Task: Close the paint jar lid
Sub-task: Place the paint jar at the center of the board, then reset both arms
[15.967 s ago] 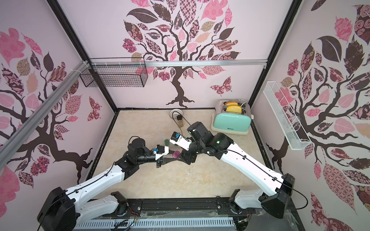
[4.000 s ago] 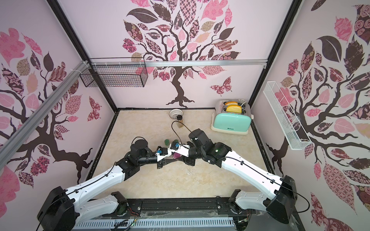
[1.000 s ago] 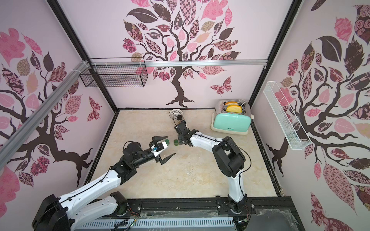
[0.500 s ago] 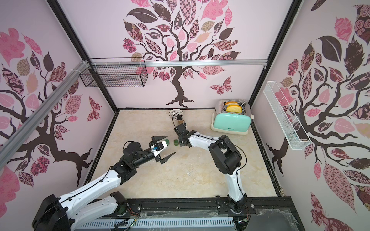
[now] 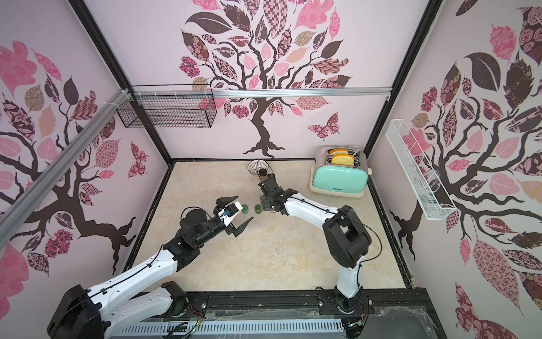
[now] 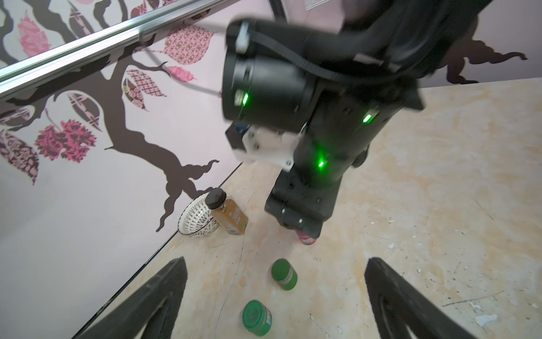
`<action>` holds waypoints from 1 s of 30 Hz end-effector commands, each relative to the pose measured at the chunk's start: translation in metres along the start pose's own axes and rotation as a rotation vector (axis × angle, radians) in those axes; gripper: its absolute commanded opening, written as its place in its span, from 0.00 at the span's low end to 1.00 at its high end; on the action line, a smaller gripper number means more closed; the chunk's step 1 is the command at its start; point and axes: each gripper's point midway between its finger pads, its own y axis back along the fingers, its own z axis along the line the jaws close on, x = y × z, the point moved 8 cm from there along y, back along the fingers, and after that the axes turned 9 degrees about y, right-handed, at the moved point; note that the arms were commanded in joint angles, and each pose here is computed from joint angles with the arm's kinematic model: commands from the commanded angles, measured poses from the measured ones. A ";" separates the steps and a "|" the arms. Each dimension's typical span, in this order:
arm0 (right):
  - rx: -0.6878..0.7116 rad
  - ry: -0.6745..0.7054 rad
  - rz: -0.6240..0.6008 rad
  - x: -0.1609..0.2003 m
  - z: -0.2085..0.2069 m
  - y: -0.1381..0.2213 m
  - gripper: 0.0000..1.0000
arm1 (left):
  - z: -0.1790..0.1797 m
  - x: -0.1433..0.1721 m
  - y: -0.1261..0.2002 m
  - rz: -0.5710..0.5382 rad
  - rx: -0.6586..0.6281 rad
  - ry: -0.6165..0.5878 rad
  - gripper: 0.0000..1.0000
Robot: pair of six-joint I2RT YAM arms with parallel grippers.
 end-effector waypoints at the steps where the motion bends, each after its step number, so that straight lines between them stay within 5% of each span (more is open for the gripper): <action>1: 0.039 -0.042 -0.150 -0.019 -0.029 0.045 0.89 | 0.032 0.008 0.001 -0.009 -0.195 0.135 0.98; 5: 0.144 -0.114 -0.217 -0.005 -0.078 0.079 0.93 | 0.069 0.028 0.008 0.035 -0.425 0.218 0.96; 11: 0.384 -0.438 -0.239 0.056 -0.171 0.101 0.96 | 0.118 0.064 0.034 0.061 -0.723 0.347 0.94; 15: 0.574 -0.467 -0.229 0.093 -0.204 0.101 0.97 | 0.141 0.087 0.052 0.092 -0.877 0.411 0.94; 19: 0.716 -0.422 -0.207 0.120 -0.212 0.086 1.00 | 0.151 0.107 0.059 0.126 -0.957 0.445 0.93; 30: 0.750 -0.347 -0.200 0.137 -0.220 0.022 0.98 | 0.151 0.147 0.049 0.170 -0.946 0.466 0.92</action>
